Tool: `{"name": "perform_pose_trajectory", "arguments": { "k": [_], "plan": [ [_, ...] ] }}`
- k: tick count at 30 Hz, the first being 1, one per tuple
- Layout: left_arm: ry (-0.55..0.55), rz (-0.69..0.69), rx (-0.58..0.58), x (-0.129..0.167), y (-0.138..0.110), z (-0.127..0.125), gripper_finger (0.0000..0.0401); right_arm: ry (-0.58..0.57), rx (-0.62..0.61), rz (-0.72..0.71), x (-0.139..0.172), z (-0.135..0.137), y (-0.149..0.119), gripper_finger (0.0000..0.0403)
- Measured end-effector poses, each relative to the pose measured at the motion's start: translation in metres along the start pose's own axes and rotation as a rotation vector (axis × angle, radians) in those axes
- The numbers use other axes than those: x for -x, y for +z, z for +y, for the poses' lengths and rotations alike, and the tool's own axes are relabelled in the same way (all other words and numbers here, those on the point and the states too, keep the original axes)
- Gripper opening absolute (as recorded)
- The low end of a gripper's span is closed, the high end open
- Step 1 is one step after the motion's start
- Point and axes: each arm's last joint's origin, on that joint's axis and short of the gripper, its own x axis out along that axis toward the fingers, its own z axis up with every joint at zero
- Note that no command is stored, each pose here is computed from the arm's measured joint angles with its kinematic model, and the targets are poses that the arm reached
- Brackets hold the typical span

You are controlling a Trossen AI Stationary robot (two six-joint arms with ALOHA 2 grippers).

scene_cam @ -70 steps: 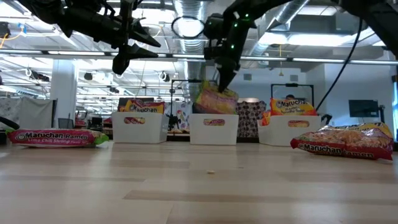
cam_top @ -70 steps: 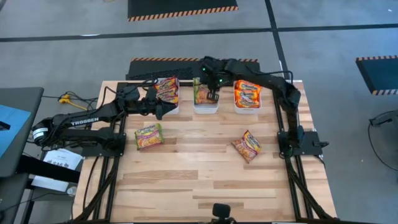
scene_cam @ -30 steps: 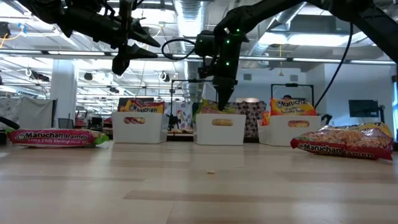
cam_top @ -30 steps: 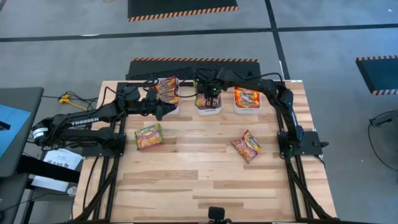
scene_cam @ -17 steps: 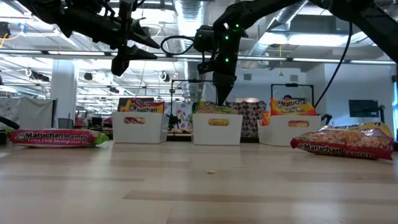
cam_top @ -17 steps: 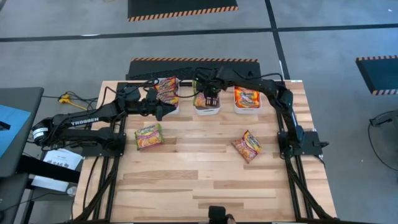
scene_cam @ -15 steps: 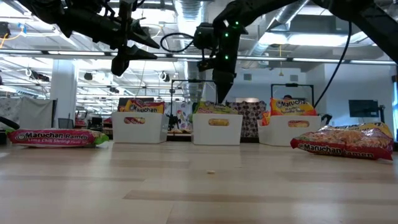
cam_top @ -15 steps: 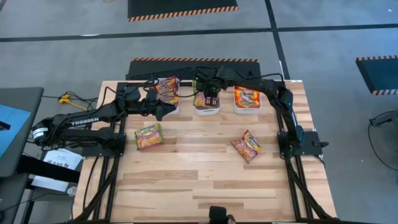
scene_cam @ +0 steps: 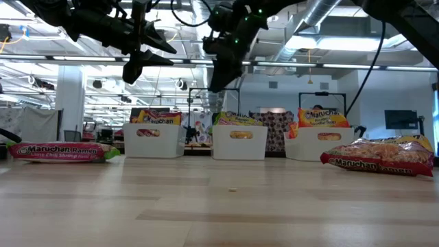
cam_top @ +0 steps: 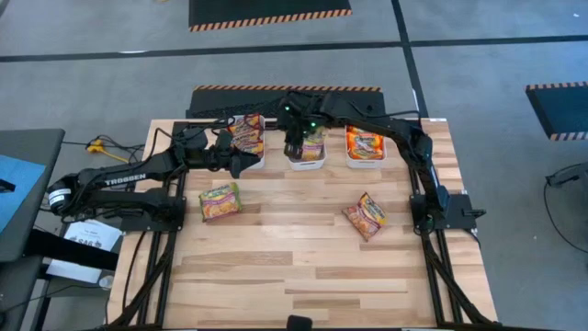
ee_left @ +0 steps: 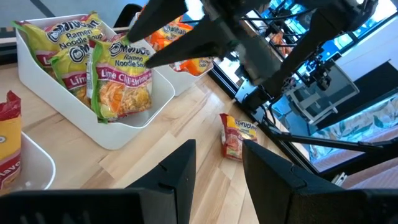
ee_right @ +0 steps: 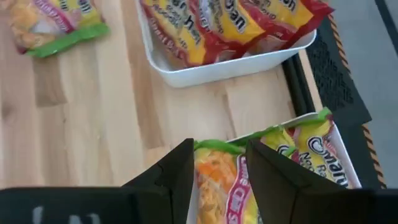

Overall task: Sort Maruchan noodles
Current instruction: Put the green noodle pack into the middle white bin

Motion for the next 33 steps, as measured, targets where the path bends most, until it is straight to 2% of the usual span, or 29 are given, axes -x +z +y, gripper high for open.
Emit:
{"name": "perform_pose_trajectory", "arguments": {
  "k": [9,13,16,25,33],
  "plan": [
    [0.001,0.0,0.0,0.0,0.0,0.0,0.0116,0.022,-0.024,0.003,-0.029,0.003,-0.014,0.0162],
    [0.001,-0.001,-0.008,0.0,0.0,0.0,0.0116,0.012,-0.033,-0.035,-0.027,-0.002,-0.011,0.0162],
    [0.001,-0.001,-0.011,0.0,0.0,0.0,0.0116,0.011,-0.041,-0.037,-0.041,-0.003,-0.011,0.0162],
    [-0.008,0.006,0.002,0.0,-0.001,-0.001,0.0116,0.054,-0.052,0.131,-0.082,0.006,-0.032,0.0162],
    [-0.008,0.009,0.003,0.0,-0.001,-0.001,0.0116,-0.047,-0.047,0.244,-0.087,0.006,-0.042,0.0162]
  ]
}}
